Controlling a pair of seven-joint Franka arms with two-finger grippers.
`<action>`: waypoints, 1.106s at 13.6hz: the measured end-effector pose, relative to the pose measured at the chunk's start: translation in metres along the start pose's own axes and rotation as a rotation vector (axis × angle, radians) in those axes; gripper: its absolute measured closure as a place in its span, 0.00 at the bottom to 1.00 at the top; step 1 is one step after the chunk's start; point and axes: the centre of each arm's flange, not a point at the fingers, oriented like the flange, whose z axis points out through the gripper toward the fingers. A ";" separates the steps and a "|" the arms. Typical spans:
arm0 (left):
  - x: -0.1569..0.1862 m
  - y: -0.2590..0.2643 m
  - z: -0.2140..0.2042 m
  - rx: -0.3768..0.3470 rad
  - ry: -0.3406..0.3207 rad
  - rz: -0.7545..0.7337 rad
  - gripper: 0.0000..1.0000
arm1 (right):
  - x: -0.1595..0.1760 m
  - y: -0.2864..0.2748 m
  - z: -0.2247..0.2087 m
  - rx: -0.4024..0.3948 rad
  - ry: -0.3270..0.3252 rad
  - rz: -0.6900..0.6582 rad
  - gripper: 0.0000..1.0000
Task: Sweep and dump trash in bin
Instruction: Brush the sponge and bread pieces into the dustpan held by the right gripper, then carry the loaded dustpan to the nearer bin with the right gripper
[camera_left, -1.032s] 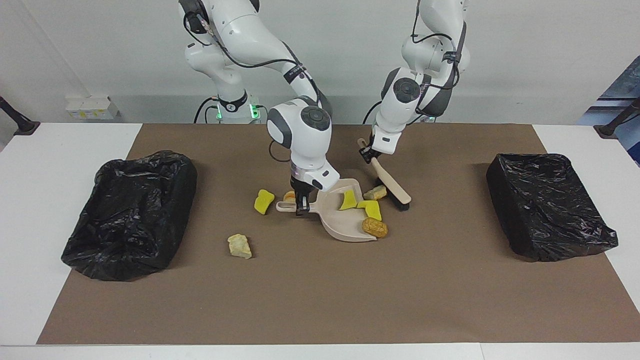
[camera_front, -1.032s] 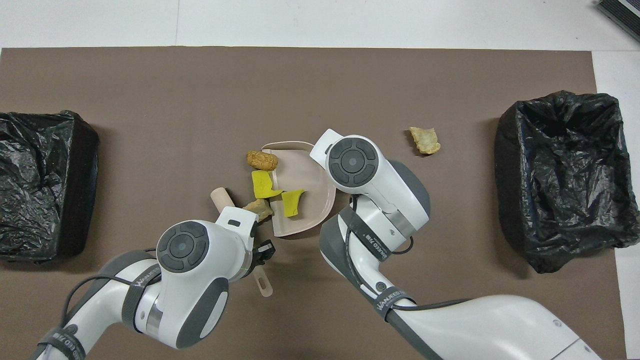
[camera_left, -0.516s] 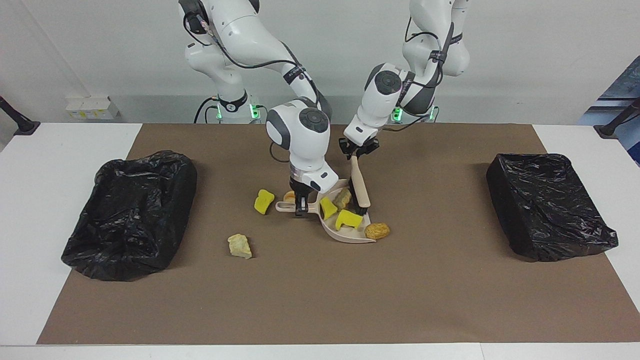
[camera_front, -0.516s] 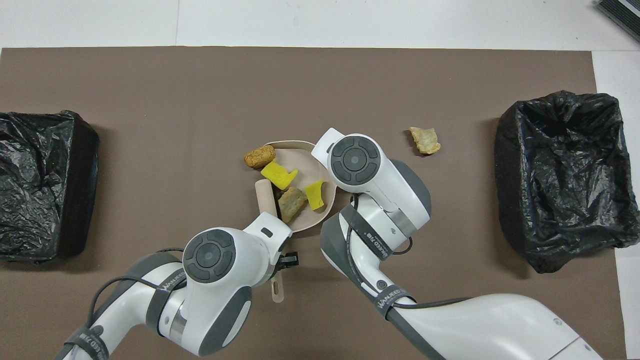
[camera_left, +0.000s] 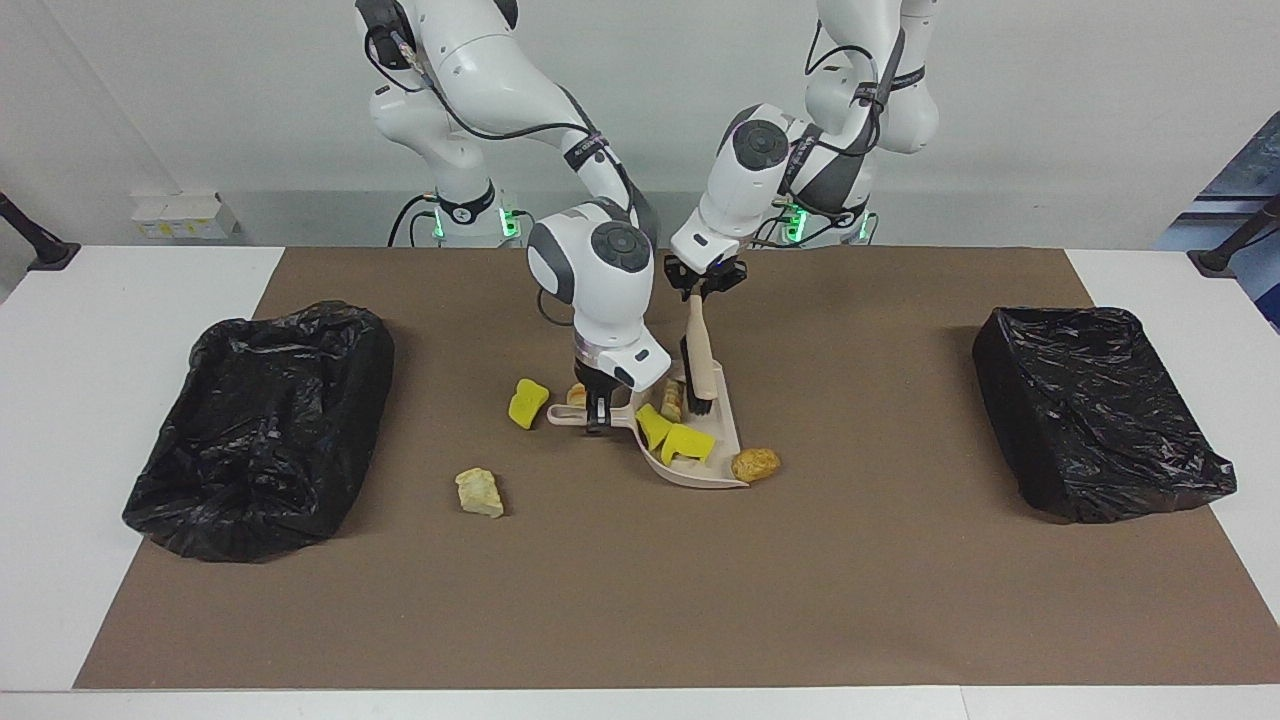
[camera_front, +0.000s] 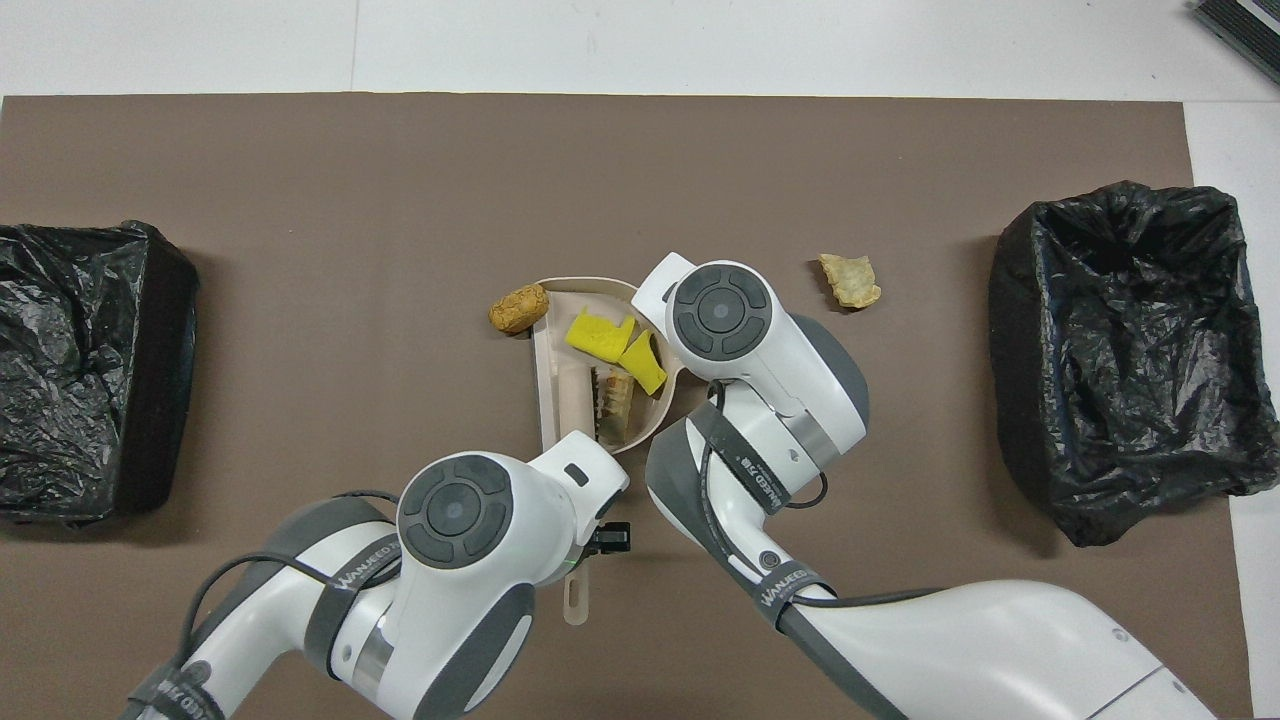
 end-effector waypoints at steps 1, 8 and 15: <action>0.008 -0.013 -0.007 0.006 -0.001 -0.014 0.74 | -0.001 0.001 0.000 0.001 -0.001 0.005 0.69; 0.091 -0.145 -0.012 0.037 0.039 0.058 0.74 | -0.003 -0.001 -0.003 0.014 -0.057 -0.005 0.69; 0.092 -0.102 0.022 0.060 0.051 0.228 0.74 | -0.003 -0.002 -0.003 0.018 -0.065 0.019 0.69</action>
